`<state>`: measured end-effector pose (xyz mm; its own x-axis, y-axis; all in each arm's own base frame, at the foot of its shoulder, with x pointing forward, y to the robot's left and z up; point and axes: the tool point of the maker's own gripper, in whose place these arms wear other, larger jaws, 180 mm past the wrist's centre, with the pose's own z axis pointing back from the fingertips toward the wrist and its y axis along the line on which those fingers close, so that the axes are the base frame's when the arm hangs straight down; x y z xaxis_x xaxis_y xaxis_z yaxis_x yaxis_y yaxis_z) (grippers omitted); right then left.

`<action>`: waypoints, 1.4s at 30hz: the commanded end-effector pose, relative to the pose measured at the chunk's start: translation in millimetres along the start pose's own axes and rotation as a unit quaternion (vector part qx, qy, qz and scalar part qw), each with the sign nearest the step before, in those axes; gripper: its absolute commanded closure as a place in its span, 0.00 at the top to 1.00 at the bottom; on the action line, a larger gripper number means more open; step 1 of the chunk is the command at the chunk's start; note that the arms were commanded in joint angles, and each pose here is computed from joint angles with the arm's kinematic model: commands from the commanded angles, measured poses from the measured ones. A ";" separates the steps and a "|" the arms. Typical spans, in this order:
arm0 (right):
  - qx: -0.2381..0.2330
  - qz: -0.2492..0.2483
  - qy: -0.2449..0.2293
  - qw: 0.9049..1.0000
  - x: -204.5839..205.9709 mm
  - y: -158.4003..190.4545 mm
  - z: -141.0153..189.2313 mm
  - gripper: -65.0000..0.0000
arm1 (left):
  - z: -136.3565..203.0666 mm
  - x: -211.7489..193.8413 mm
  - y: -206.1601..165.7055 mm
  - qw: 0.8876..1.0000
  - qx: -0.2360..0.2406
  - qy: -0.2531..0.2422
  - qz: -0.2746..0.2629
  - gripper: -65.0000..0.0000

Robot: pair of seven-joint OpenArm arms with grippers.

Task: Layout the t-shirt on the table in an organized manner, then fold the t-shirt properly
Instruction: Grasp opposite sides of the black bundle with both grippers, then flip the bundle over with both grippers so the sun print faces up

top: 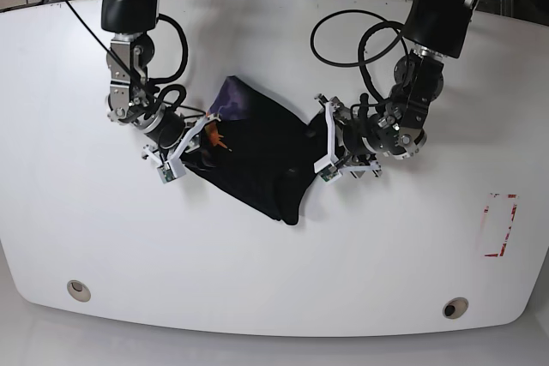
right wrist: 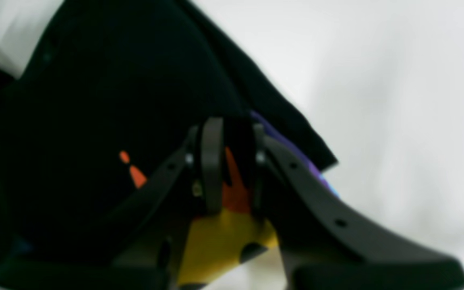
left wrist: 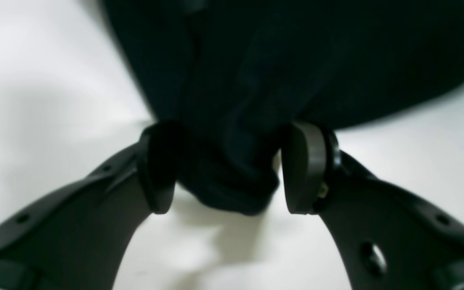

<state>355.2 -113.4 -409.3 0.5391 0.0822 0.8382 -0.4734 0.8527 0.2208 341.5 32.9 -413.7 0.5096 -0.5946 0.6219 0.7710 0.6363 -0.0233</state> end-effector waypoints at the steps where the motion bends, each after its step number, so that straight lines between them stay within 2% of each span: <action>1: 0.006 0.014 0.010 1.000 -1.1 9.4 4.0 0.15 | 3.7 16.8 14.6 1.000 0.014 -0.012 -0.007 0.57; 15: 0.046 0.004 0.009 0.999 -11.5 86.3 11.6 0.15 | 1.6 32.4 66.6 0.999 0.040 0.010 0.010 0.57; 21: 0.060 -0.014 0.001 0.998 -8.1 105.6 3.8 0.15 | 12.8 54.5 77.3 0.999 0.053 -0.012 -0.004 0.57; 27: 0.054 0.019 -0.013 0.998 17.7 105.8 10.5 0.15 | 44.9 83.8 88.8 0.994 0.089 -0.049 -0.050 0.57; 34: 0.027 0.079 -0.014 0.996 56.5 80.4 16.6 0.15 | 75.9 105.2 89.6 0.987 0.122 -0.055 -0.093 0.57; 42: 0.028 0.082 -0.016 0.996 76.5 67.4 -1.6 0.15 | 96.2 84.1 83.2 0.985 0.142 -0.070 -0.067 0.57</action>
<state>354.4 -55.5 -340.4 0.4574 0.2237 0.8607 -0.5787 0.8097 0.0970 408.8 78.1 -302.6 0.3606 -0.6335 0.6846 0.7009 0.6683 0.2493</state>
